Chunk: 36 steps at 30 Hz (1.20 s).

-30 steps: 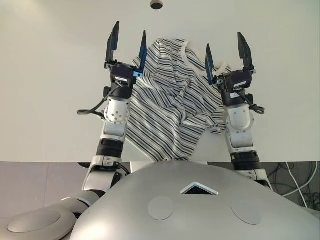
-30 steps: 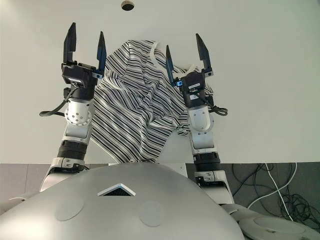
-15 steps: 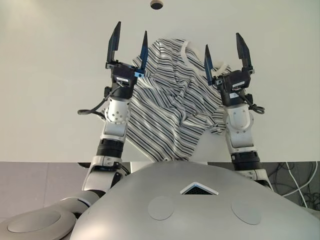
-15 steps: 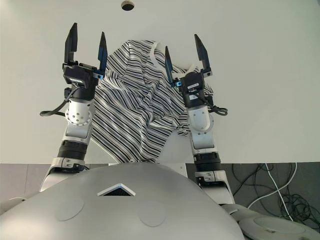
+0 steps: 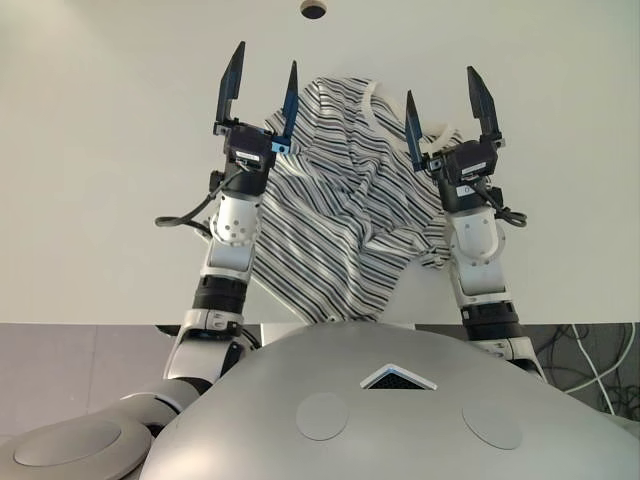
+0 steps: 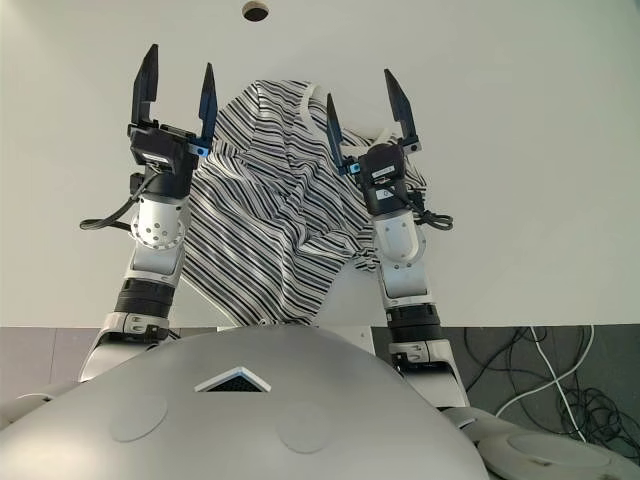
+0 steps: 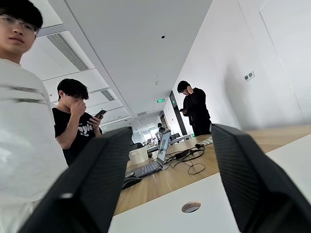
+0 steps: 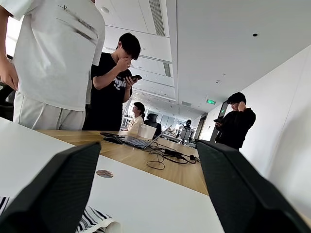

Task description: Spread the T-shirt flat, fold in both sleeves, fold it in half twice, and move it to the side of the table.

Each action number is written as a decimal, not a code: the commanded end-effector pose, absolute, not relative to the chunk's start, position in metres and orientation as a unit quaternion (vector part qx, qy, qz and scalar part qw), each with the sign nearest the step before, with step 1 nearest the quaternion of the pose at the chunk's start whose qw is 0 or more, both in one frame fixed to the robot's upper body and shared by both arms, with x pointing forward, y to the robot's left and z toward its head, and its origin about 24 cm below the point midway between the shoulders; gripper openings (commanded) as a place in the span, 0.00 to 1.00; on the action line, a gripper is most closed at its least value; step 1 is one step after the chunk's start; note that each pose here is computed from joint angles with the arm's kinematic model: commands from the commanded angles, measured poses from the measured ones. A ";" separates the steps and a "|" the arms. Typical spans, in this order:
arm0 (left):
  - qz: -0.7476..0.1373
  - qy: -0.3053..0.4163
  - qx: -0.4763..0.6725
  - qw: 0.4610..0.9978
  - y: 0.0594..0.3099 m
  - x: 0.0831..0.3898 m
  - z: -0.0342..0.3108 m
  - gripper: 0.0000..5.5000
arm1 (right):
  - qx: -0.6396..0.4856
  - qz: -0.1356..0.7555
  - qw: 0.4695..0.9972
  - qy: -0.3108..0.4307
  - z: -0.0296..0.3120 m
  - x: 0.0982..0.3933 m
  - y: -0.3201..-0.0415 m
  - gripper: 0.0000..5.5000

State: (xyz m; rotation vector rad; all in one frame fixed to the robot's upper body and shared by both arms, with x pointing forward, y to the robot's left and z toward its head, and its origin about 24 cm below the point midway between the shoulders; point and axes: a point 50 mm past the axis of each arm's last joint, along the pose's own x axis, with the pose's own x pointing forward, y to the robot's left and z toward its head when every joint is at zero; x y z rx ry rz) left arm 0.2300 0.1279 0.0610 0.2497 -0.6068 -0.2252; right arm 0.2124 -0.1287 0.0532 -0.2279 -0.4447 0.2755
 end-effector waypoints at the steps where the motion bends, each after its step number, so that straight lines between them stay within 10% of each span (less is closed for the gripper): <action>1: -0.129 -0.287 0.150 0.937 0.127 0.231 0.058 0.54 | -0.118 0.144 0.960 -0.211 0.053 0.214 -0.130 0.67; 17: -0.488 -0.098 0.443 0.746 0.182 0.186 0.017 0.54 | -0.469 0.378 0.797 0.047 0.022 0.211 -0.206 0.67; 28: -0.488 -0.100 0.471 0.728 0.173 0.194 0.006 0.54 | -0.567 0.351 0.725 0.173 0.013 0.316 -0.237 0.67; 36: -0.406 -0.176 0.440 0.781 0.149 0.222 0.028 0.54 | -0.606 0.283 0.727 0.153 0.037 0.367 -0.193 0.67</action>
